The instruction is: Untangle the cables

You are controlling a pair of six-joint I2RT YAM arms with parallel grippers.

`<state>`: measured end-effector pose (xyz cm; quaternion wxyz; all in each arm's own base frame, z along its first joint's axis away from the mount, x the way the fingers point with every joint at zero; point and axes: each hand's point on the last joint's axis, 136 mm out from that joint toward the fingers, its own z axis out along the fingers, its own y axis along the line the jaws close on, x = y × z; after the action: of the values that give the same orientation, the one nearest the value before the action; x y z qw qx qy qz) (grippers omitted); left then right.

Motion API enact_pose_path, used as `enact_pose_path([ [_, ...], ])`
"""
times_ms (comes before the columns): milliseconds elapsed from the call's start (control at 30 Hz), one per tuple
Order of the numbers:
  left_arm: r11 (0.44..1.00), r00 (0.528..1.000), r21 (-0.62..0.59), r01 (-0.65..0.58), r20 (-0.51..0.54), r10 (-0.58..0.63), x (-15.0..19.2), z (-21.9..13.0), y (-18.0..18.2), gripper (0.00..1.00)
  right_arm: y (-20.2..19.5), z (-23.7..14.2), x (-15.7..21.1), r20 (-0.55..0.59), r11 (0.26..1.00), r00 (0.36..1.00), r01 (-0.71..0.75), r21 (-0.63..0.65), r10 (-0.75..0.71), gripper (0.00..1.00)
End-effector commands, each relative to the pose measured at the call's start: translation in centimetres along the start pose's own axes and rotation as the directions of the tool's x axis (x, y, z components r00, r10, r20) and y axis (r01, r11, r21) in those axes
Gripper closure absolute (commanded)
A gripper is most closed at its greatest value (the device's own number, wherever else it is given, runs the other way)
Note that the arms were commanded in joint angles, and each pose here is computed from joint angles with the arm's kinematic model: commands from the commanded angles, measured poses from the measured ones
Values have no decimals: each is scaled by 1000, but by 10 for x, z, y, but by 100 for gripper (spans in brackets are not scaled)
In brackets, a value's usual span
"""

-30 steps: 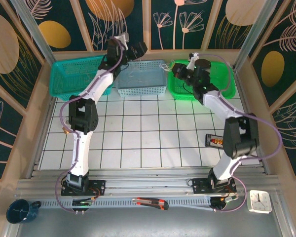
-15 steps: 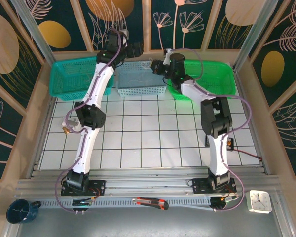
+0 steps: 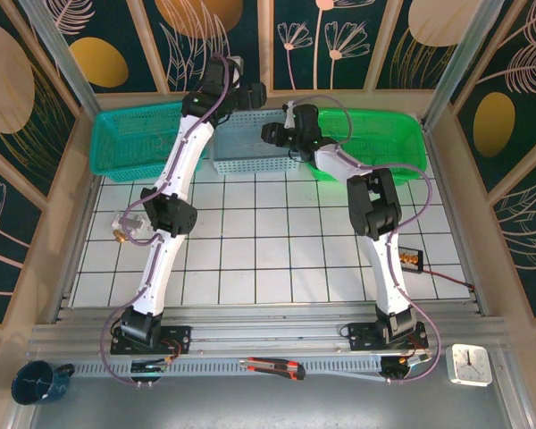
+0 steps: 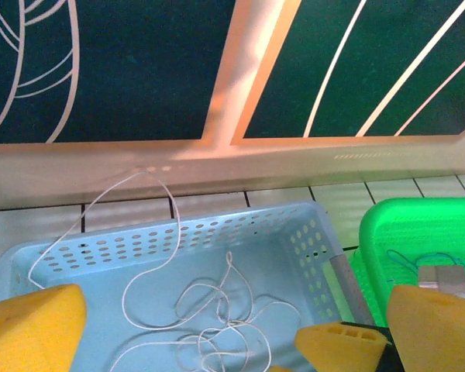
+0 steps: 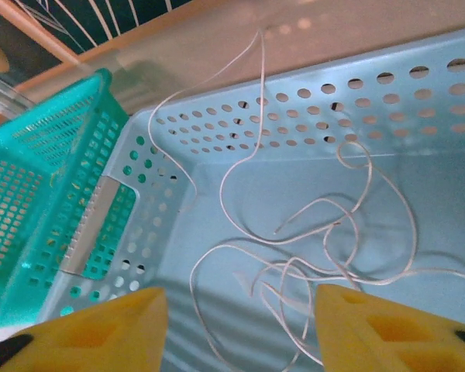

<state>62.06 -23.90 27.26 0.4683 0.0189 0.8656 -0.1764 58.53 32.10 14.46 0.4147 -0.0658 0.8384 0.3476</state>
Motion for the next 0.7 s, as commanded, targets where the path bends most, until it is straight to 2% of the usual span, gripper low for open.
enact_pose_path([
  [0,1000,993,22,-11,115,8,-47,-49,-14,1,32,-18,-31,51,997,997,58,-43,-55,42],
  [267,998,982,-2,-56,180,56,-76,-94,-19,1,74,-76,-62,145,990,986,94,-102,-79,29],
  [467,997,976,36,-62,209,53,-89,-123,-31,1,80,-121,-71,191,990,979,92,-105,-70,25],
  [567,998,977,32,-60,206,53,-92,-143,-33,1,75,-119,-75,186,992,981,79,-99,-59,25],
  [667,997,975,-10,-78,206,78,-96,-168,-28,1,71,-99,-77,164,992,986,51,-120,-31,27],
])
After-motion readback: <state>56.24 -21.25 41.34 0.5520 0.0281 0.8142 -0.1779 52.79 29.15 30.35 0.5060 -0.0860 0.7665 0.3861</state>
